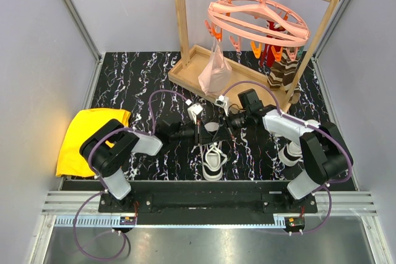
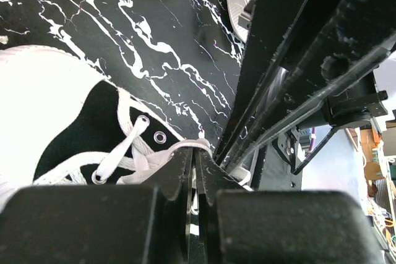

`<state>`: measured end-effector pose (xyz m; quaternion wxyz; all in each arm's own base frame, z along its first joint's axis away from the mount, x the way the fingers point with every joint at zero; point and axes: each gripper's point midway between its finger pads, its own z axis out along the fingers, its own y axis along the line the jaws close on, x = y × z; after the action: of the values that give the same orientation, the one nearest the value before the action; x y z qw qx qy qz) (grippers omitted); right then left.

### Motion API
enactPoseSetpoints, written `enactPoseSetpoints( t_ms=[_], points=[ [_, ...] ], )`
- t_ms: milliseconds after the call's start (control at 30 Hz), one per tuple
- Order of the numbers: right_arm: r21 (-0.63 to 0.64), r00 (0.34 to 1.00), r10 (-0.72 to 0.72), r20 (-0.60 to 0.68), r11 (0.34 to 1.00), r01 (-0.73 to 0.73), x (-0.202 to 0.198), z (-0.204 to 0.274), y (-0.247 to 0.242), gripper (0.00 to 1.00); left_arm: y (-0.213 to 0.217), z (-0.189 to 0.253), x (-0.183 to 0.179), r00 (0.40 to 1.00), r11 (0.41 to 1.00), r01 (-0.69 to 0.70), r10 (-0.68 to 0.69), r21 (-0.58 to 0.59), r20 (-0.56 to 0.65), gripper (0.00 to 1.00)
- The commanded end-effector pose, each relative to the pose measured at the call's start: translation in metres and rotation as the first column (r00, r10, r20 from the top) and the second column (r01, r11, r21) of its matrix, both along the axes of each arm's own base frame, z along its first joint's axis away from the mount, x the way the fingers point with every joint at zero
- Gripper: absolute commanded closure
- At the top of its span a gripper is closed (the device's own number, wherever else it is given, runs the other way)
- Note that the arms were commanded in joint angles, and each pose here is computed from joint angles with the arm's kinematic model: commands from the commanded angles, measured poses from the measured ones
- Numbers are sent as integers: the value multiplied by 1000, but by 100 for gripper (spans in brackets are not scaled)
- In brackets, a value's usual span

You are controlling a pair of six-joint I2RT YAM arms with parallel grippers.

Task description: Tie the shoes

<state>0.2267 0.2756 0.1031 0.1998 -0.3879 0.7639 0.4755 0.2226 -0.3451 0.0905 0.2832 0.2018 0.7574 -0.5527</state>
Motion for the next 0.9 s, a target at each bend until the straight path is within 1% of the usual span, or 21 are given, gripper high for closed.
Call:
enactPoseSetpoints(
  t_ms=[0, 33, 67, 133, 267, 367, 433, 567, 633, 667, 733, 767, 867],
  points=[
    [17, 998, -8, 58, 1000, 7, 8, 11, 1, 81, -8, 21, -3, 996, 994, 58, -52, -92, 69, 95],
    [15, 999, -9, 52, 1000, 8, 7, 11, 1, 80, -8, 21, -3, 996, 994, 59, -52, -91, 71, 95],
    [19, 998, -11, 61, 1000, 10, 7, 15, 1, 75, -8, 20, -3, 996, 994, 62, -56, -90, 70, 95],
    [13, 998, -26, 57, 1000, 26, 9, 17, 0, 70, -8, 19, -4, 996, 994, 62, -56, -89, 68, 95],
    [8, 996, -77, 41, 997, 77, 18, 22, -7, 67, -6, 17, -2, 997, 995, 56, -51, -86, 63, 96],
    [15, 994, -111, 11, 994, 111, 23, 29, -12, 60, -6, 16, -2, 997, 995, 57, -52, -85, 59, 96],
    [18, 992, -128, 1, 992, 128, 25, 33, -14, 57, -7, 16, -2, 997, 994, 63, -58, -88, 57, 96],
    [21, 985, -170, -20, 985, 171, 28, 38, -21, 57, -7, 14, -1, 997, 995, 58, -54, -86, 48, 96],
    [10, 981, -191, -29, 981, 192, 30, 35, -26, 59, -7, 14, -2, 997, 994, 60, -56, -86, 47, 96],
    [0, 979, -199, -39, 980, 199, 29, 30, -29, 63, -7, 13, 0, 998, 995, 55, -51, -85, 46, 96],
    [-19, 975, -217, -38, 976, 217, 31, 24, -34, 67, -6, 13, 0, 998, 995, 54, -51, -85, 43, 96],
    [-27, 976, -212, -43, 977, 211, 29, 20, -35, 72, -6, 14, 1, 998, 995, 54, -51, -86, 44, 96],
    [-37, 980, -183, -74, 983, 181, 23, 13, -36, 75, -5, 13, 1, 998, 995, 53, -49, -86, 41, 96]
  ],
)
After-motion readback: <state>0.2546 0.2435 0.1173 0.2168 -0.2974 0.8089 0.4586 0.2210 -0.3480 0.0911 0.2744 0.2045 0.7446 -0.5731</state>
